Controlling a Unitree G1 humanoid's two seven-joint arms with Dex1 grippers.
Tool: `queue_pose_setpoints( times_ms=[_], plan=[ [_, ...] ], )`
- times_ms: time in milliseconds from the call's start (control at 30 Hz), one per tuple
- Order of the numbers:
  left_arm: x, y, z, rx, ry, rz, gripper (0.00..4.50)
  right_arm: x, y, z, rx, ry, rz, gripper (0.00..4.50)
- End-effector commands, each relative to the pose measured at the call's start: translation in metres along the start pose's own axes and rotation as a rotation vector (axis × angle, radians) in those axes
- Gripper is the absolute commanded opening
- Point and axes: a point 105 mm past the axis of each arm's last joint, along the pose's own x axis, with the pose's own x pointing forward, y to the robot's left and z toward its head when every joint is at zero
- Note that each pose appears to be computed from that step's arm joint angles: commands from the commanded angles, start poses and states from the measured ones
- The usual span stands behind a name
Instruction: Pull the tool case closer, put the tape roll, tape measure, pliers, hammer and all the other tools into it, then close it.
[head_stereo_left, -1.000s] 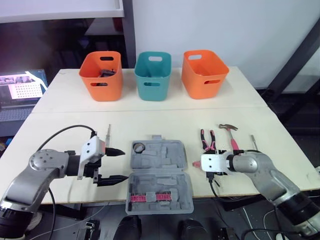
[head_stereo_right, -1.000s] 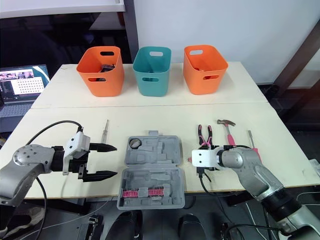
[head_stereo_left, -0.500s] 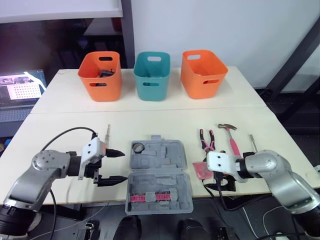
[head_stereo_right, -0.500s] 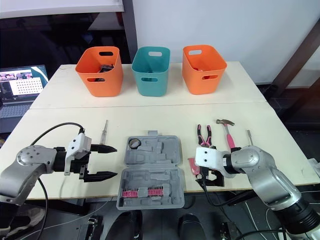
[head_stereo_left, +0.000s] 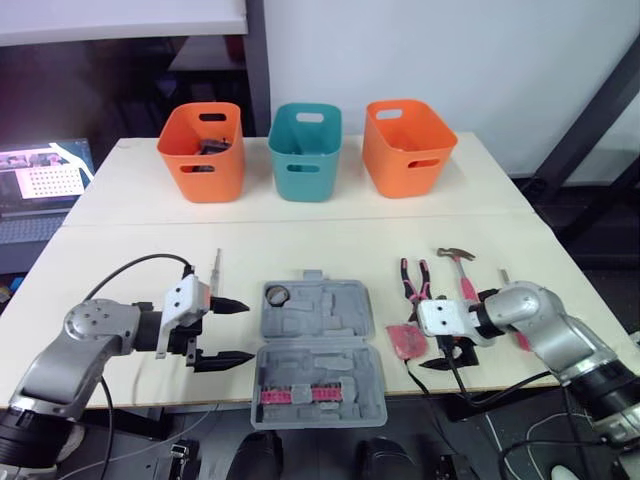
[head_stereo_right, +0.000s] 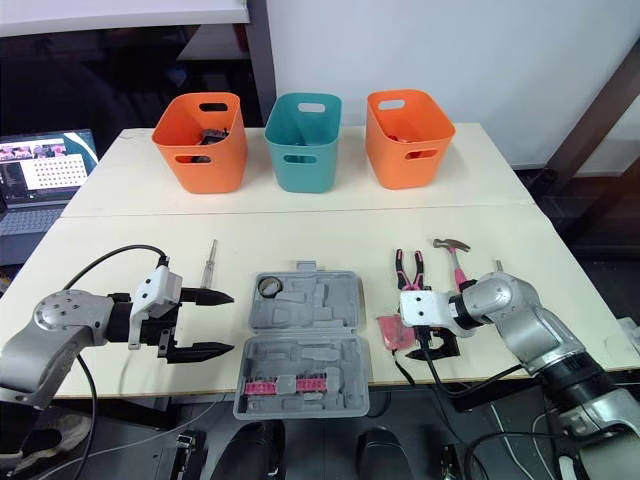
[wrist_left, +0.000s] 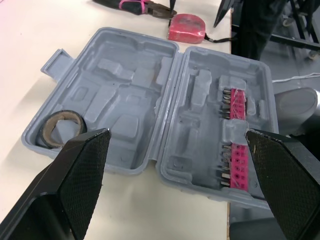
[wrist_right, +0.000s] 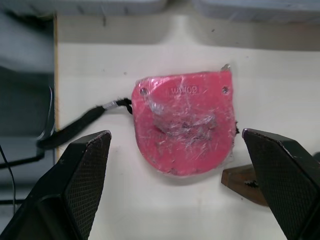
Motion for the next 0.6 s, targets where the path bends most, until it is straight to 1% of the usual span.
queue_pose_setpoints(
  times_ms=[33,167,367,467,500,533,600],
  plan=[
    [-0.006,0.0,0.006,0.03,-0.003,0.024,4.5,0.002,-0.005,0.004,-0.032,-0.022,-0.002,4.46],
    [-0.008,0.001,0.008,0.011,-0.026,0.044,4.5,0.01,-0.008,0.002,-0.021,-0.036,-0.012,4.46],
    [-0.009,0.002,0.009,0.012,-0.02,0.047,4.5,0.017,-0.012,-0.006,0.042,-0.042,-0.019,4.46],
    [-0.01,0.001,0.009,0.013,-0.019,0.046,4.5,0.016,-0.009,-0.01,0.075,-0.038,-0.006,3.71],
    [-0.01,0.001,0.009,0.013,-0.018,0.043,4.5,0.015,-0.008,-0.01,0.078,-0.037,-0.002,3.2],
    [-0.011,0.001,0.009,0.013,-0.016,0.042,4.5,0.014,-0.008,-0.008,0.083,-0.044,-0.003,3.0],
    [-0.013,0.002,0.009,0.013,-0.01,0.043,4.5,0.011,-0.007,-0.004,0.092,-0.052,-0.004,3.0]
  ],
)
